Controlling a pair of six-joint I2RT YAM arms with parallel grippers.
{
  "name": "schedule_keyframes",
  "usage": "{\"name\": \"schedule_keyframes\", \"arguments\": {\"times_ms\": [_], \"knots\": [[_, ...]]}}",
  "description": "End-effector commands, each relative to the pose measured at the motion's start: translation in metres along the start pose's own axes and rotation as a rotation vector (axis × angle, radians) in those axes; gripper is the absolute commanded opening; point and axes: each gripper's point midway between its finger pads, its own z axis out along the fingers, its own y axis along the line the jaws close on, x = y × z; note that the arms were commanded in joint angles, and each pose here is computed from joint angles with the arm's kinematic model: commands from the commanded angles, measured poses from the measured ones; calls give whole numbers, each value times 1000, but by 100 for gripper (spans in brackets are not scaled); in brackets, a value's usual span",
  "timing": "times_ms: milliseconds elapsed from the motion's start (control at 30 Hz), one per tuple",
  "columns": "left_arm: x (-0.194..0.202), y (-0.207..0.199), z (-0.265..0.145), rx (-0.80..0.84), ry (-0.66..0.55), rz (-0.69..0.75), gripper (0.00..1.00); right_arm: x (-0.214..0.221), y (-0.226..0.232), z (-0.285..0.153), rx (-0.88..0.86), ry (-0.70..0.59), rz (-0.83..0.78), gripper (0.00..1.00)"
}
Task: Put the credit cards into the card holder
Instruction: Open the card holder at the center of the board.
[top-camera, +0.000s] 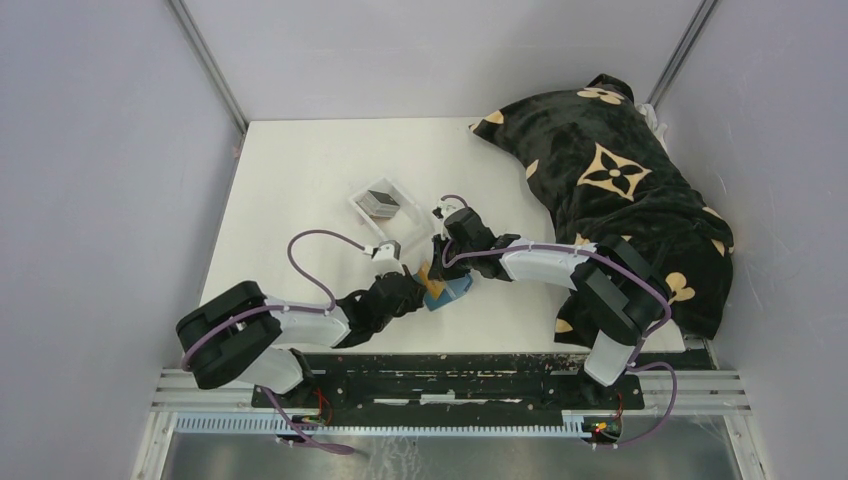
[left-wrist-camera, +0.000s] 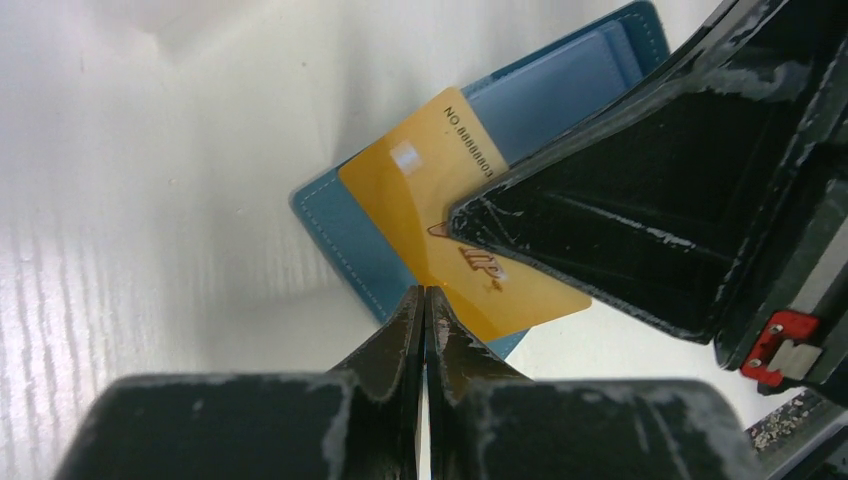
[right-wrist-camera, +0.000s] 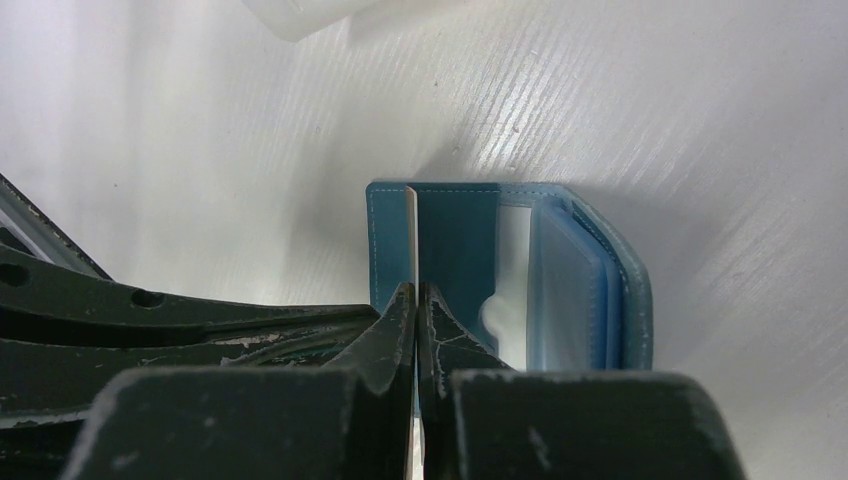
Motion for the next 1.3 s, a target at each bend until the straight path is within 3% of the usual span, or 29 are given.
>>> {"name": "schedule_keyframes", "arguments": {"times_ms": [0,700,1267], "knots": [[-14,-24,9,54,-45,13,7,4,-1,3,6,16,-16,1],[20,8,29,-93,40,63,5,-34,1,-24,50,-50,-99,1],[22,19,36,-176,51,103,3,-73,-37,-65,133,-126,-105,1]]}}
